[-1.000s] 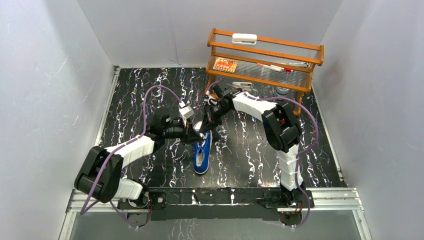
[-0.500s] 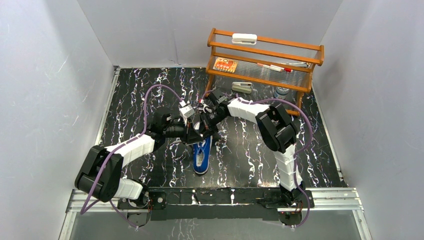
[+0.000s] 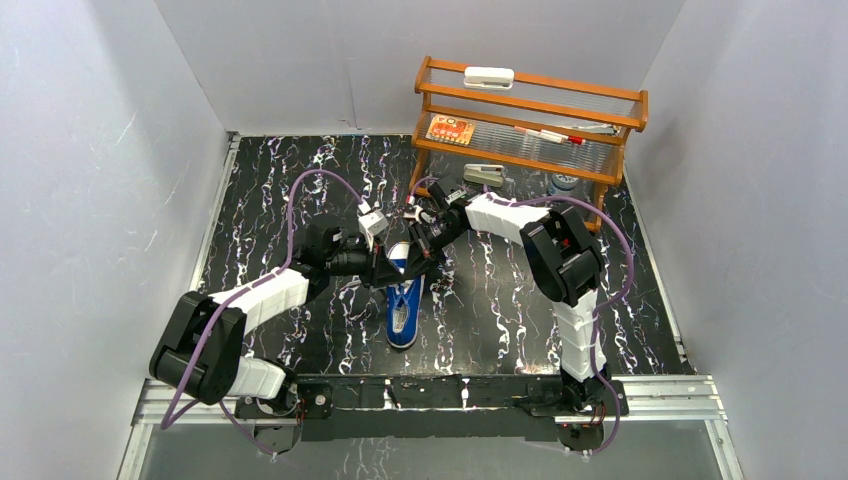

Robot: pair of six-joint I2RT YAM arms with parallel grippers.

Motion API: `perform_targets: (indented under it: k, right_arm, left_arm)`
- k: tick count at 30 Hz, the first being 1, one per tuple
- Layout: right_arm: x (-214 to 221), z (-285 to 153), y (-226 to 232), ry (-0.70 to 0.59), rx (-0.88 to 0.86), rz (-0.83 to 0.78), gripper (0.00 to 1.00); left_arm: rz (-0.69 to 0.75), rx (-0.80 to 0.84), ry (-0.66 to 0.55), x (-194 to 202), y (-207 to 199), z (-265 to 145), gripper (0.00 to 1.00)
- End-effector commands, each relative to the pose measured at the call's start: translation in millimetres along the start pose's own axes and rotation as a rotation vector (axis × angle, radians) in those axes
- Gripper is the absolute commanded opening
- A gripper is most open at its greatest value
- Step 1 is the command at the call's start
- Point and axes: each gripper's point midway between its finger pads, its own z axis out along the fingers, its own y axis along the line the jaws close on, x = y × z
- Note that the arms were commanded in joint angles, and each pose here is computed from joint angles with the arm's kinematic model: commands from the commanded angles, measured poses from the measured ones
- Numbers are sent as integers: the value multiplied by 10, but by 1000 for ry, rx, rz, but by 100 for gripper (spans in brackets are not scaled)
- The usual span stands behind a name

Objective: Tie the shoes

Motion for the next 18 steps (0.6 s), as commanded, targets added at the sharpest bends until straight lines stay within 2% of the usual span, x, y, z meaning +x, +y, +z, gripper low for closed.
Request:
perform_targets:
  k: [1, 8, 10, 15, 18]
  right_arm:
    - [146, -60, 296, 74, -143, -100, 0]
    - [135, 135, 431, 130, -198, -145, 0]
    - [126, 164, 458, 129, -199, -114, 0]
    - [44, 1, 395, 48, -142, -63, 0]
    - [43, -80, 330, 25, -104, -53, 4]
  left_arm:
    - [58, -19, -44, -230, 17, -29, 3]
    - [12, -5, -28, -245, 87, 67, 3]
    - [-8, 10, -23, -218, 88, 95, 3]
    - [-41, 15, -2, -75, 87, 93, 3]
    - [-47, 10, 9, 3, 94, 85, 3]
